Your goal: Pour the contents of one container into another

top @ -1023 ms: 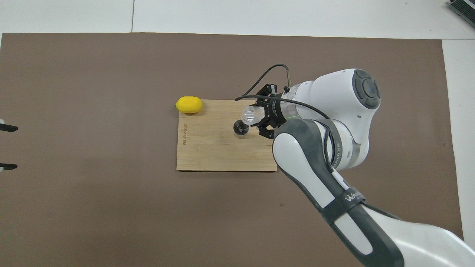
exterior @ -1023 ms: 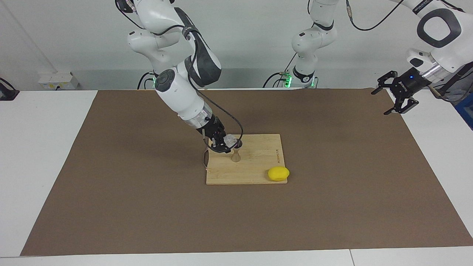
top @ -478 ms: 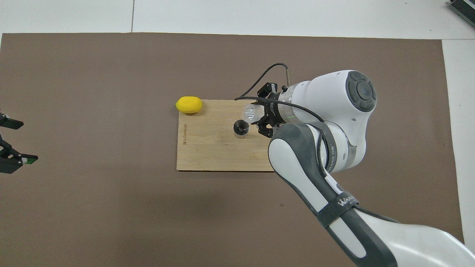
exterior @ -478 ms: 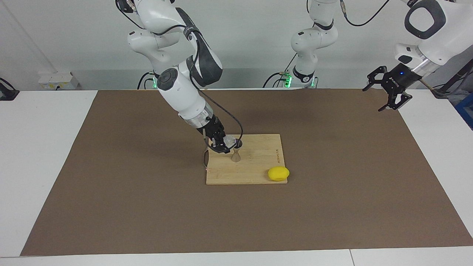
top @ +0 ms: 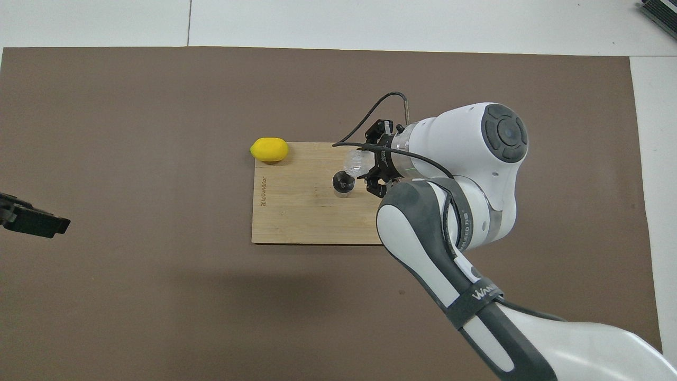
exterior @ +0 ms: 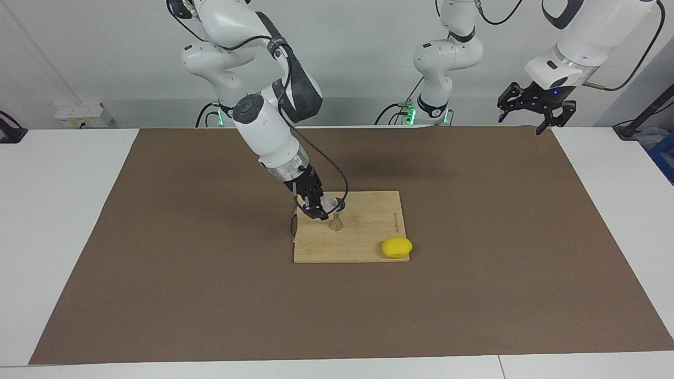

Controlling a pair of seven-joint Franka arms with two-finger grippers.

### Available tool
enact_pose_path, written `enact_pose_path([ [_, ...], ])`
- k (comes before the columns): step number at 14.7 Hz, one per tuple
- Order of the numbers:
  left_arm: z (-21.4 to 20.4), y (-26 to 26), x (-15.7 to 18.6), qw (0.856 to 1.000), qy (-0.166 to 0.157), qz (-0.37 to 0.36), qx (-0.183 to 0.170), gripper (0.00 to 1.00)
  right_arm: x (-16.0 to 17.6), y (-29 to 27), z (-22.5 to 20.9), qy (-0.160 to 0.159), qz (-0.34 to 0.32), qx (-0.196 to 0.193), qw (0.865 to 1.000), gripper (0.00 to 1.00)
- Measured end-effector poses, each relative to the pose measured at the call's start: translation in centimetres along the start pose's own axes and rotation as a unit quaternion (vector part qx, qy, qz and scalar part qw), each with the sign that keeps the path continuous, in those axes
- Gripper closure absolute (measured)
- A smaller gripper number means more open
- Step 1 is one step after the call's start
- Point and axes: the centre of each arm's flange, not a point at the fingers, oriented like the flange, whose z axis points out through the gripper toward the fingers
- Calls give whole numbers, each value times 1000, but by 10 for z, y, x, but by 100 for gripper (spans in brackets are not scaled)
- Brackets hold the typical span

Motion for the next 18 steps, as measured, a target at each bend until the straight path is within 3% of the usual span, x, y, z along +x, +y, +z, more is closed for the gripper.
enact_pose_path([
  [7, -35, 1, -16, 985, 29, -167, 18, 0, -1, -1, -1, 6, 0, 3, 1000, 49],
  [13, -42, -23, -29, 979, 44, -198, 18, 0, -4, 1, 0, 13, -10, 3, 1000, 49],
  [18, -38, -21, -33, 980, 23, -199, 13, 0, -15, 7, 5, 13, -20, -2, 1000, 49],
])
